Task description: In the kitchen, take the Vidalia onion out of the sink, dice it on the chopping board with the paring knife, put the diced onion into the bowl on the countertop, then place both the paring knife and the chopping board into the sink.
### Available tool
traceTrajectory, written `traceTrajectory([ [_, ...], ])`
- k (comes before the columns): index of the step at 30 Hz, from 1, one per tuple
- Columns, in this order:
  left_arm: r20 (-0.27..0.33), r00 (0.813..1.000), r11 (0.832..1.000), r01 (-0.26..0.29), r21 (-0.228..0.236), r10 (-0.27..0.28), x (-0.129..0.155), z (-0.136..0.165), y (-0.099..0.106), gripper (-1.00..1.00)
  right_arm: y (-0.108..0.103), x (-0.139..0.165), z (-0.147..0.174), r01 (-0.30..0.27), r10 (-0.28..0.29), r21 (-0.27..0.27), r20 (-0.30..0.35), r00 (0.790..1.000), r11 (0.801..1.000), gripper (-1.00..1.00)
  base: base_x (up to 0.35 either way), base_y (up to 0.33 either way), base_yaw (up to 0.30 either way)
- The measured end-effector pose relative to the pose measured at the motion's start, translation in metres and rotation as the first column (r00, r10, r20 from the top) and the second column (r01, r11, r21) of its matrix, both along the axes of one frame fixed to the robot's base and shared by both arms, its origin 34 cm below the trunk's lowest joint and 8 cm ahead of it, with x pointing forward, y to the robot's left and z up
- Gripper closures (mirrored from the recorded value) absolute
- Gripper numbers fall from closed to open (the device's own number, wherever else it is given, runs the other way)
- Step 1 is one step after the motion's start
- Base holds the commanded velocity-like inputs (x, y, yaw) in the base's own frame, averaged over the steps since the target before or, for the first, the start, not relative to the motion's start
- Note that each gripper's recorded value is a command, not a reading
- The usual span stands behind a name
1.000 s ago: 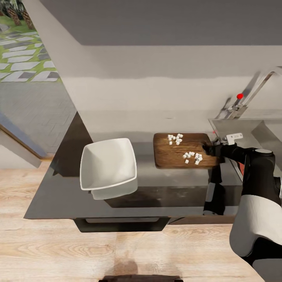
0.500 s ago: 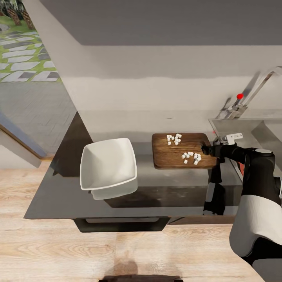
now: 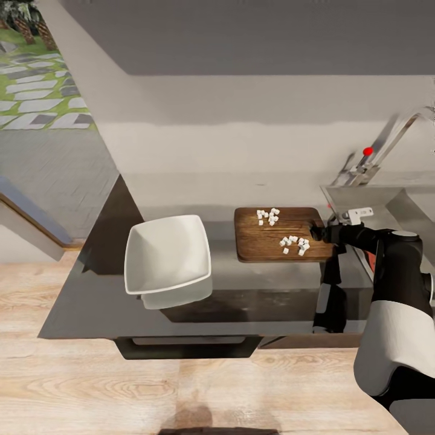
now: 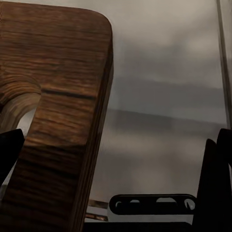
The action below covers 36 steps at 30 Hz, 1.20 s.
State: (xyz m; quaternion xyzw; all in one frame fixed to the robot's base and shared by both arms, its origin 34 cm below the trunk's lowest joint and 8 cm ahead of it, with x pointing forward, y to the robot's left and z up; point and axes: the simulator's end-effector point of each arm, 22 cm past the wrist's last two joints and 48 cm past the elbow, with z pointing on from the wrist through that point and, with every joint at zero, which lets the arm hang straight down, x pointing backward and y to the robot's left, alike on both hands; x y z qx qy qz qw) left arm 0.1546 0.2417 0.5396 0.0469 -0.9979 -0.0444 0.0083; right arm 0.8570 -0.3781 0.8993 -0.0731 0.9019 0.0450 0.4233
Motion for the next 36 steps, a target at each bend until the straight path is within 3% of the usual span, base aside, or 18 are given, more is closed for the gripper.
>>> traceTrajectory([
  [32, 0.003, 1.000, 1.000, 0.000, 0.000, 0.000, 0.0011, 0.0001, 0.0002, -1.00, 0.0005, -0.0005, 0.0001, 0.001, -0.001, 0.000, -0.004, 1.000, 1.000, -1.00, 0.000, 0.000, 0.000],
  [33, 0.003, 1.000, 1.000, 0.000, 0.000, 0.000, 0.0011, 0.0001, 0.0000, -1.00, 0.0004, -0.0005, 0.0001, 0.001, -0.001, 0.000, -0.004, 1.000, 1.000, 1.00, 0.000, 0.000, 0.000],
  [36, 0.002, 1.000, 1.000, 0.000, 0.000, 0.000, 0.0011, 0.0001, -0.0004, -1.00, 0.0000, -0.0005, -0.0001, 0.002, -0.002, -0.003, -0.005, 1.000, 1.000, 1.00, 0.000, 0.000, 0.000],
])
